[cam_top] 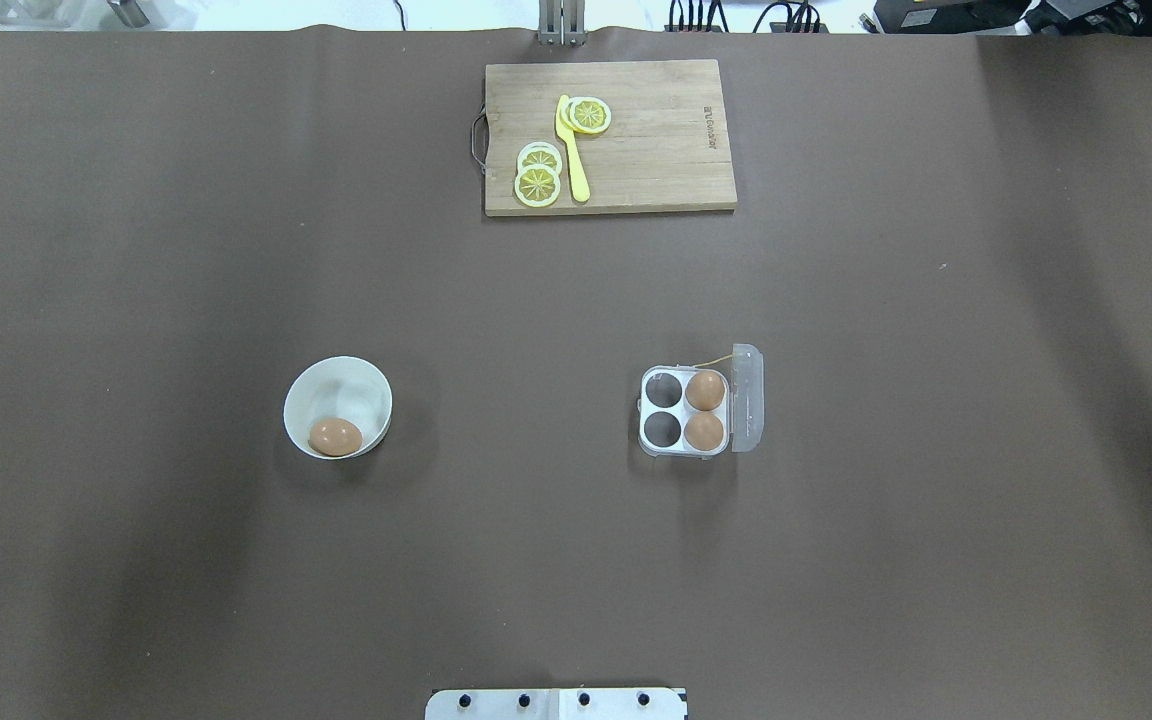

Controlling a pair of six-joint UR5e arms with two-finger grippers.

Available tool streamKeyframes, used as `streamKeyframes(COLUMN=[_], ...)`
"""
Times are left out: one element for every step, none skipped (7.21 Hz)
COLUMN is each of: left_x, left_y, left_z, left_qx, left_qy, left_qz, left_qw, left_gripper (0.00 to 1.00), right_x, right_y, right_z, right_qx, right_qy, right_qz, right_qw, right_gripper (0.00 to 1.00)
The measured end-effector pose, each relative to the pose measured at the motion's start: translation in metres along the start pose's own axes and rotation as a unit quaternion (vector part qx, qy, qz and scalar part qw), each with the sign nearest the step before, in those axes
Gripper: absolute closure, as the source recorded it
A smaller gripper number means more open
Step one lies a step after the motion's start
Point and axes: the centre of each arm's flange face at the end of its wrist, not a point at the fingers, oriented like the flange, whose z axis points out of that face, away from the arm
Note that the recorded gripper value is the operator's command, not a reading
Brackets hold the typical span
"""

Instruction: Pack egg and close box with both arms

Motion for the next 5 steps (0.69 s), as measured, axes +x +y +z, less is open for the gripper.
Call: streamKeyframes(left_x=[0.007, 0.011, 0.011, 0.011, 0.013], left_y=[-0.003, -0.005, -0.004, -0.002, -0.001], left_z=[0.008, 0.014, 0.018, 0.019, 0.018], left_qx=[-0.018, -0.031, -0.038, -0.04, -0.04], left_qy=[-0.011, -0.027, -0.034, -0.034, -0.033], left_qz=[-0.001, -0.001, -0.001, -0.001, 0.0], left_qw=[0.9998, 0.9992, 0.9987, 0.9986, 0.9987], left_gripper=[0.02, 0.02, 0.02, 0.02, 0.02], right_x=[0.004, 0.009, 0.013, 0.016, 0.018], right_y=[0.001, 0.004, 0.008, 0.013, 0.018], right_z=[0.0, 0.0, 0.001, 0.004, 0.007], right_qx=[0.0, -0.001, -0.003, -0.005, -0.007], right_qy=[0.001, 0.001, 0.001, 0.001, 0.0], right_qz=[0.004, 0.009, 0.013, 0.016, 0.018], right_qw=[1.0, 1.0, 0.9999, 0.9999, 0.9998], right_gripper=[0.0, 0.0, 0.0, 0.0, 0.0])
